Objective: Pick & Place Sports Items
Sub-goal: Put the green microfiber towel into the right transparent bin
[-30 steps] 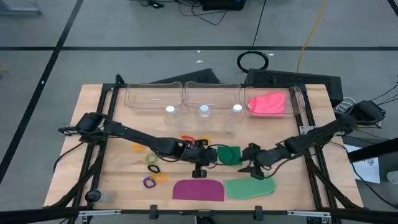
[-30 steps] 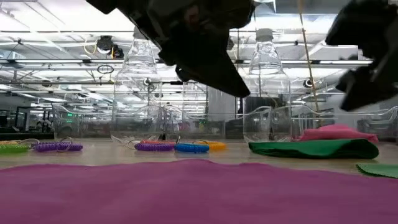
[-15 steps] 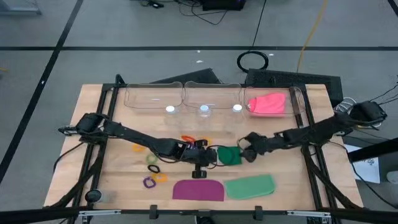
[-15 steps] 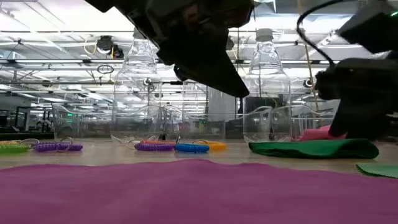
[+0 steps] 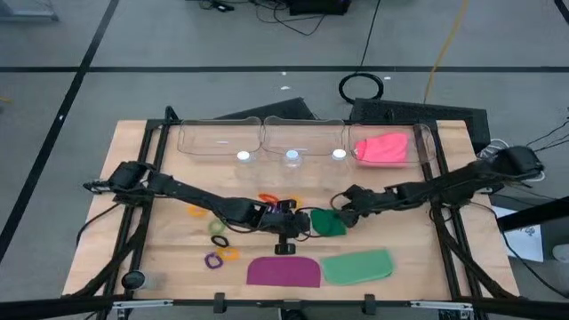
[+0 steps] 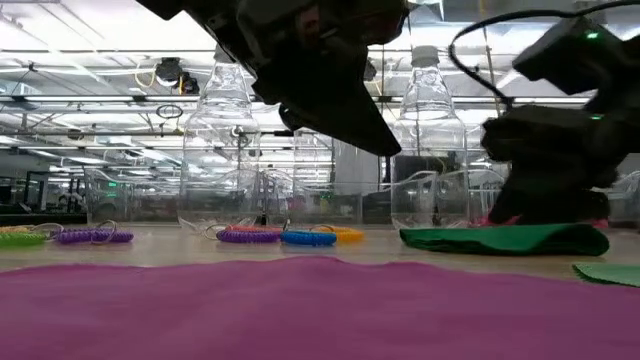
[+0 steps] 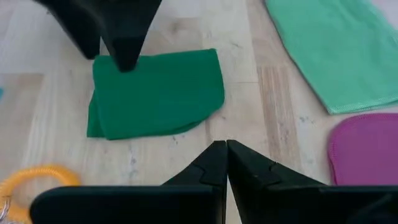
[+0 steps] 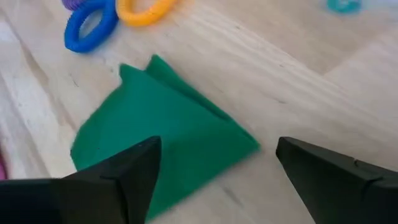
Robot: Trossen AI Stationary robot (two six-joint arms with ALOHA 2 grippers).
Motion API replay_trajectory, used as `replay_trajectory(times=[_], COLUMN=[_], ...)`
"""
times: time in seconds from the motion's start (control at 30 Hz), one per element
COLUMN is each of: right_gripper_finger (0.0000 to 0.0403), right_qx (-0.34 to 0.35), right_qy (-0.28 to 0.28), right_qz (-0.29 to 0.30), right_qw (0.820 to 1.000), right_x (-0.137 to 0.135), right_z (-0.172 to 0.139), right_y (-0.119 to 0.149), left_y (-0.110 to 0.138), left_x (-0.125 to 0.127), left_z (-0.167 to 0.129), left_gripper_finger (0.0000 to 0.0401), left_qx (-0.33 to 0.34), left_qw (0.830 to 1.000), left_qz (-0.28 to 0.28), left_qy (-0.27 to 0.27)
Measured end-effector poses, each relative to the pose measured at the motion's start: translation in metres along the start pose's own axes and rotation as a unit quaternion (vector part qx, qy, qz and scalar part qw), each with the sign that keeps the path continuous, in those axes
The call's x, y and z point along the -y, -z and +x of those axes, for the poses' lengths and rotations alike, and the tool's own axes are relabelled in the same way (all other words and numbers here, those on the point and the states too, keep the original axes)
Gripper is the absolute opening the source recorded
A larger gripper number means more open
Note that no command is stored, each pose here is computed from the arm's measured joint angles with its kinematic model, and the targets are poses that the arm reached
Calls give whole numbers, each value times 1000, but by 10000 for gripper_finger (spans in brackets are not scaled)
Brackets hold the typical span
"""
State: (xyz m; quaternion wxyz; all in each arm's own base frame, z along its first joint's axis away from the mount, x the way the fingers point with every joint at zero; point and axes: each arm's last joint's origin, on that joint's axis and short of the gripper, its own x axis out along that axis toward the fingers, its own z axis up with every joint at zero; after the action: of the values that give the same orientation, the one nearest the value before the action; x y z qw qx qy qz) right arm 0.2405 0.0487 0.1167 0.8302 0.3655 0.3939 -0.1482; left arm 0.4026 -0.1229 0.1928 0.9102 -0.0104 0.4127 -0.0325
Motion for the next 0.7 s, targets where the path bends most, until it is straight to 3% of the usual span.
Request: replay_trajectory(times=[0.3,0.7], right_gripper_finger=[235,170], right_qx=[-60,-110], right_qy=[2,2], right_qz=[-2,-28], right_qw=[998,994], right_x=[9,10], right_z=[25,12], right_y=[11,15], left_y=[0,0], left_x=[0,0], left_z=[0,0], left_gripper_finger=[10,10], left_qx=[0,-1], left_qw=[1000,1000], left_qz=[-1,-2], left_qy=[0,0])
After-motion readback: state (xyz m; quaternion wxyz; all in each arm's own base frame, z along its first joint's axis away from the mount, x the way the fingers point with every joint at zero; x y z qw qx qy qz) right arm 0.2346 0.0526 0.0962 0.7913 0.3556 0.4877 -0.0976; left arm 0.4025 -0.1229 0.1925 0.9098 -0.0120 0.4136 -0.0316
